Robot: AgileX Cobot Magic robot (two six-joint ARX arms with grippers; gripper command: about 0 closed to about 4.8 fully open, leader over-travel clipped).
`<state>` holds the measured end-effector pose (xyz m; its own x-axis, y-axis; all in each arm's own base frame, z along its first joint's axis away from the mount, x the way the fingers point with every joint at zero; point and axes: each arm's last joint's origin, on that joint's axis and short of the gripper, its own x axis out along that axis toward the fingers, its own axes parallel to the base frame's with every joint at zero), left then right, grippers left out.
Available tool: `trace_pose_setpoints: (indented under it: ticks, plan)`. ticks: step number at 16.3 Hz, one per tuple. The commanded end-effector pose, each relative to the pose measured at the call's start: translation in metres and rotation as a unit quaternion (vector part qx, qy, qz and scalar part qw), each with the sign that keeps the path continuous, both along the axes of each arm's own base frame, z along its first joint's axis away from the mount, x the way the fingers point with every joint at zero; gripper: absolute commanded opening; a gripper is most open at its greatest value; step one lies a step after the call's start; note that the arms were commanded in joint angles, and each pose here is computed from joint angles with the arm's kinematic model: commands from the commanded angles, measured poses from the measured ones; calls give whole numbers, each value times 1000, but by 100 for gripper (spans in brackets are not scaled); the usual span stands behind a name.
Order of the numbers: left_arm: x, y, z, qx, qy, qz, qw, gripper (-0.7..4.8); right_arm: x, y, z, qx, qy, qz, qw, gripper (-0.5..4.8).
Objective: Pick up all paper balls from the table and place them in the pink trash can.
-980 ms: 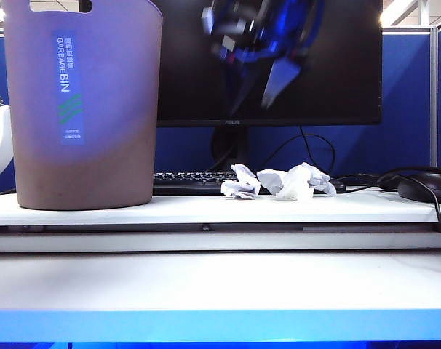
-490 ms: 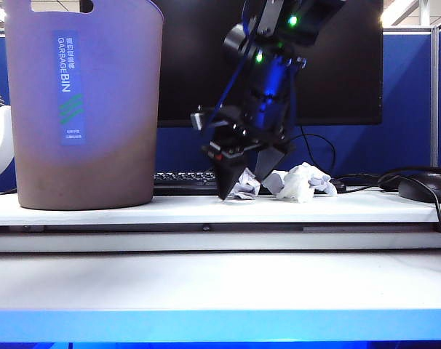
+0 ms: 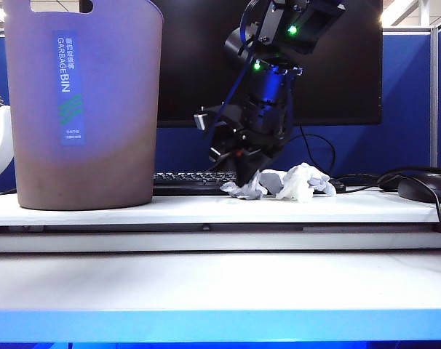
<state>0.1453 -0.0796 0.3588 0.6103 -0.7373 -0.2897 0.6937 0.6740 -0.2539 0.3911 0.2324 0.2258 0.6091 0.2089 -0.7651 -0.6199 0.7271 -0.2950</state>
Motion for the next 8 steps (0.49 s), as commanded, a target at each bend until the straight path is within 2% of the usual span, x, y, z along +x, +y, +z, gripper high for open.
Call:
trace_pose_setpoints:
  ticks: [1, 4, 5, 7, 8]
  plan:
    - [-1, 1, 4, -6, -17, 8, 1000, 183, -6, -2, 17, 5, -8, 2, 1000, -5]
    - [-4, 4, 14, -15, -56, 37, 998, 183, -20, -11, 61, 33, -54, 3, 998, -5]
    - [-8, 8, 29, -20, -100, 70, 992, 183, -35, -18, 98, 70, -89, 22, 993, -5]
    - [-13, 13, 44, -13, -136, 107, 985, 183, -53, -24, 141, 124, -128, 58, 982, -5]
    - [-16, 16, 53, -9, -157, 131, 979, 183, -66, -23, 169, 159, -158, 86, 971, -5]
